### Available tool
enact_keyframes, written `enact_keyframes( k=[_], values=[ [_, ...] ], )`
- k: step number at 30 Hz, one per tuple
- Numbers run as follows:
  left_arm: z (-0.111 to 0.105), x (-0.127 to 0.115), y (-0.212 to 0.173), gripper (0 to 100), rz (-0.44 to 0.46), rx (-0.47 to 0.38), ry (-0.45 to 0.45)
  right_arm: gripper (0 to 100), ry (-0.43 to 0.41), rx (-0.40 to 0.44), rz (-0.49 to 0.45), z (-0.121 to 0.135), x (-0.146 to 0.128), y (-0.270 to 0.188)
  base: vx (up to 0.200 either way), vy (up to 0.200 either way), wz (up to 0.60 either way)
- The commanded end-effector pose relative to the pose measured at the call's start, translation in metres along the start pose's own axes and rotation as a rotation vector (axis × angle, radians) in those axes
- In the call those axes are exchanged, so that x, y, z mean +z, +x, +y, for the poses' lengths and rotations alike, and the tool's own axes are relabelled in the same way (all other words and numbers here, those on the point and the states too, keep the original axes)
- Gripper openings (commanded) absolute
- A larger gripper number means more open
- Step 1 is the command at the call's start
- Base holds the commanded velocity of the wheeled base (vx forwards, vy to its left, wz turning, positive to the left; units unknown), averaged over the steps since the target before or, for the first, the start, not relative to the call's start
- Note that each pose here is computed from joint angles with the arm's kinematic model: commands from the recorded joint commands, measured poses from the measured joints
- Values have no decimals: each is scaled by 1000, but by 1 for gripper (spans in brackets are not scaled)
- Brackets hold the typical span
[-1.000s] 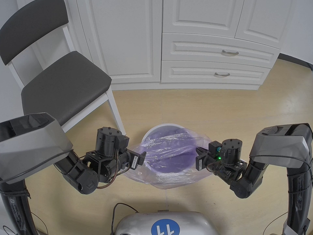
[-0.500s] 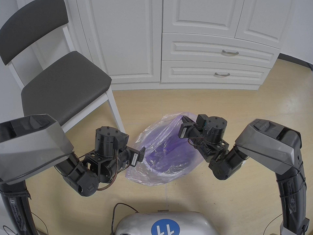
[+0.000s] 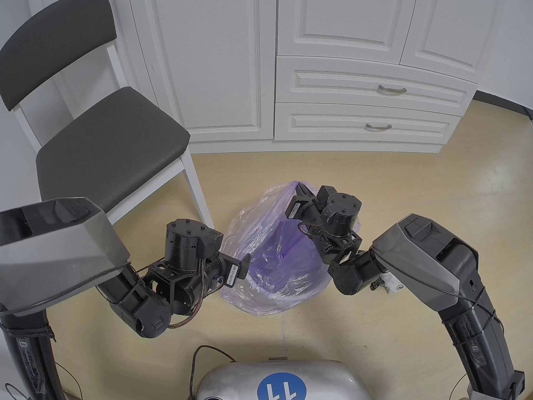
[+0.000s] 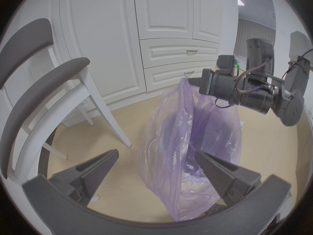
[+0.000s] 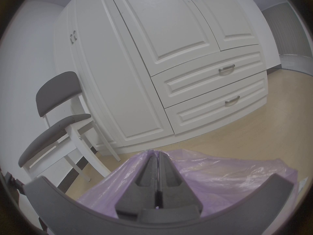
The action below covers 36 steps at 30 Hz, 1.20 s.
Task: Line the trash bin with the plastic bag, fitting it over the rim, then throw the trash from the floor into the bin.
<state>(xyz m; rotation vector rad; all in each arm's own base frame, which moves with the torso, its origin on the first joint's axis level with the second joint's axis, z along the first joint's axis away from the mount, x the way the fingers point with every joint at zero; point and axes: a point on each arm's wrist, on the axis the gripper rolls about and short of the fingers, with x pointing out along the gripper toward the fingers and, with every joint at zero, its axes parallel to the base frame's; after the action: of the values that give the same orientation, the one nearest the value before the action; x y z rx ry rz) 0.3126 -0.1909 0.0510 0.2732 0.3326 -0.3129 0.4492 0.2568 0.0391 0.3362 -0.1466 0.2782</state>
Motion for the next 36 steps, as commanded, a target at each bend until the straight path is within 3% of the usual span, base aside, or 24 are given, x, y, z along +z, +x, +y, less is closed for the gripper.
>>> enact_keyframes(
  k=[1,8,17,29,36],
  values=[
    [-2,-1,0,100,2,-5,4,100,-4,-10,20,-5,-18,1,0,0,0],
    [-3,-1,1,100,-2,-5,4,100,-6,-10,31,-3,-16,-5,0,0,0],
    [-2,0,0,100,-5,-4,2,100,-16,65,15,2,26,-37,0,0,0],
    [-2,2,-2,100,-13,-3,0,100,-52,50,139,-2,63,-56,0,0,0],
    [-9,4,-3,100,-26,-8,5,100,-87,-33,274,-27,81,-59,0,0,0]
  ],
)
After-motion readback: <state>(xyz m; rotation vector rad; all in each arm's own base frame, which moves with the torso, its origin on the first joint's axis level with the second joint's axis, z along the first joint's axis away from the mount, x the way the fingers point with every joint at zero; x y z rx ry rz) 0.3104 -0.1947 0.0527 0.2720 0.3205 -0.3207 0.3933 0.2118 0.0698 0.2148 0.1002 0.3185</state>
